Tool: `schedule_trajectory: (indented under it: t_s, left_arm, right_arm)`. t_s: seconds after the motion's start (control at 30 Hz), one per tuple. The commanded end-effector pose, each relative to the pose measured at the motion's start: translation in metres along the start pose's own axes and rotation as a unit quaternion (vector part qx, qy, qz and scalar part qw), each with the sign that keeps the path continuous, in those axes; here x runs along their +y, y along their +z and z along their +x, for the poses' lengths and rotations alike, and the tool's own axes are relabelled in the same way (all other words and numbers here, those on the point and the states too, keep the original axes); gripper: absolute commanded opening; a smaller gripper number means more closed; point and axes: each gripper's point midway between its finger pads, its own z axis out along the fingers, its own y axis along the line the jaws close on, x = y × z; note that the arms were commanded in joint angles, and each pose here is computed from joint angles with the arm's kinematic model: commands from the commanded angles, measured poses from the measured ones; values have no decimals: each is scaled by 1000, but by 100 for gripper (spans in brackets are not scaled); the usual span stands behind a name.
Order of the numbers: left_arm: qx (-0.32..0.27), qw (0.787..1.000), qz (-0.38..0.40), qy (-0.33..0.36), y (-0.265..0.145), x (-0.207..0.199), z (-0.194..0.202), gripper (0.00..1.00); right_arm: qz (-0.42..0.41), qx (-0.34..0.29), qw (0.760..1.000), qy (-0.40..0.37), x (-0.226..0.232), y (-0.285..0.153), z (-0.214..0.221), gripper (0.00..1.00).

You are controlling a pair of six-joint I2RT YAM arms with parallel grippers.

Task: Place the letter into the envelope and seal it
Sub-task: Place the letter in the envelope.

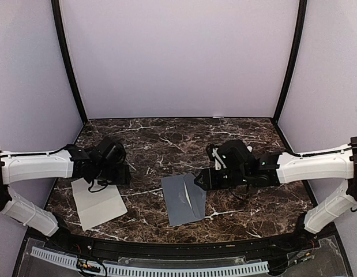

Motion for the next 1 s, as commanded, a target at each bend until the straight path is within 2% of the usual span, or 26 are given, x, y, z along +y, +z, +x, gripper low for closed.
schedule_trajectory:
  t_s: [0.0, 0.17, 0.33, 0.5, 0.67, 0.83, 0.97]
  left_arm:
    - [24, 995, -96, -7, -3, 62, 3, 68]
    - [20, 995, -74, -70, 4, 80, 5, 70]
    - [17, 994, -27, -109, 14, 77, 10, 77]
    - [48, 990, 11, -133, 24, 68, 27, 76]
    - [77, 986, 43, -141, 27, 61, 48, 70]
    - [85, 989, 9, -121, 24, 67, 57, 70]
    - [91, 988, 40, -118, 25, 53, 63, 70]
  right_arm:
    - [-25, -33, 999, 6, 3, -14, -9, 50]
    - [-35, -47, 998, 7, -1, -28, -6, 51]
    - [-43, -57, 997, 14, -6, -37, -4, 53]
    - [-41, -58, 997, 19, -12, -41, 1, 53]
    - [-38, -55, 997, 27, -16, -39, 5, 54]
    - [-44, -50, 997, 28, -12, -34, 5, 54]
    - [-47, -41, 998, 27, -9, -26, 5, 54]
